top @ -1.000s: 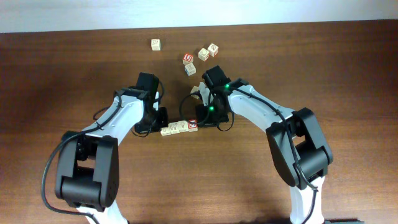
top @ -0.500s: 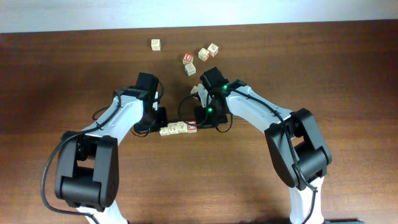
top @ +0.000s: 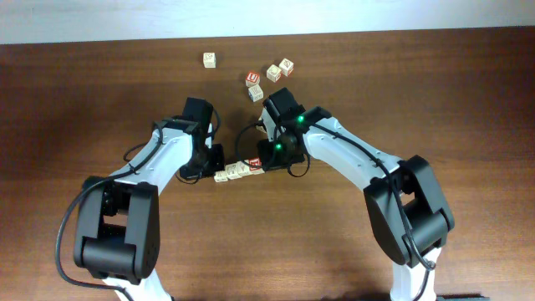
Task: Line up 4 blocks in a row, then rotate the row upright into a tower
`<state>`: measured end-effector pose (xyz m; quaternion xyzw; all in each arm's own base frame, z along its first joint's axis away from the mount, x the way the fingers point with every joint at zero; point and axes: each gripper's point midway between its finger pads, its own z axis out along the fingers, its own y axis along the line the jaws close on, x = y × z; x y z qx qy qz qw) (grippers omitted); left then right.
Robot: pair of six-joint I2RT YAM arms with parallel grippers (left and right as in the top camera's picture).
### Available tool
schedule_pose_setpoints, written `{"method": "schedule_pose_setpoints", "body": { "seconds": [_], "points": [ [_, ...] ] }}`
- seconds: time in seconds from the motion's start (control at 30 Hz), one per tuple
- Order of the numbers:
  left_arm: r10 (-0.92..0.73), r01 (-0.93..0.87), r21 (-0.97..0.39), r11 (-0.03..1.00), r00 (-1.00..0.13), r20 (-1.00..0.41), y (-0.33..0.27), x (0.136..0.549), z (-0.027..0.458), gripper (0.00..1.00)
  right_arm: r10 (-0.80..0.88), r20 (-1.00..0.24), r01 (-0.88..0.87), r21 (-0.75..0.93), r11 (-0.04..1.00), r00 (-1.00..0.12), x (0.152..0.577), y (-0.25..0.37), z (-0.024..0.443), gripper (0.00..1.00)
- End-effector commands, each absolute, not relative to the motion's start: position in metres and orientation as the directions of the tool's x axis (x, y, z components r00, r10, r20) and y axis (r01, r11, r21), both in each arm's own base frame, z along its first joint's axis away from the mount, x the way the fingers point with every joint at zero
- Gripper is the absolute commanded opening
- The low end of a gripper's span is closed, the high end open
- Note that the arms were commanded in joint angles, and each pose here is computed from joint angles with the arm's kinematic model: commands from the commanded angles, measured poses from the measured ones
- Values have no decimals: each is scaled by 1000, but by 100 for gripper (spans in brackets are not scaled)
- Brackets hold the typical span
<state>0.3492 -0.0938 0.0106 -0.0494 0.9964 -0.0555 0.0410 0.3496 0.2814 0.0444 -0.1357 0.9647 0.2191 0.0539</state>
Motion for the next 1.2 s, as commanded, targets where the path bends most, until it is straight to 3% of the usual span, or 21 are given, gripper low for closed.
{"method": "schedule_pose_setpoints", "body": {
  "seconds": [0.0,0.67,0.97,1.1,1.17],
  "points": [
    [-76,-62,-246,967,-996,-47,-127,347,13,0,-318,-204,-378,526,762,-926,324,331,77,4],
    [-76,-60,-249,967,-996,-54,-128,349,14,0,-264,-55,-259,461,849,-963,313,314,26,4],
    [-73,-56,-249,967,-996,-60,-126,350,14,0,-263,-64,-262,468,844,-963,320,307,26,4],
    [-61,-45,-242,969,-996,-59,-112,353,16,9,-243,-51,-235,507,829,-969,328,296,30,5],
    [-62,-47,-227,973,-996,-62,-104,355,17,11,-234,-49,-225,516,827,-971,333,289,31,10]
  ]
}}
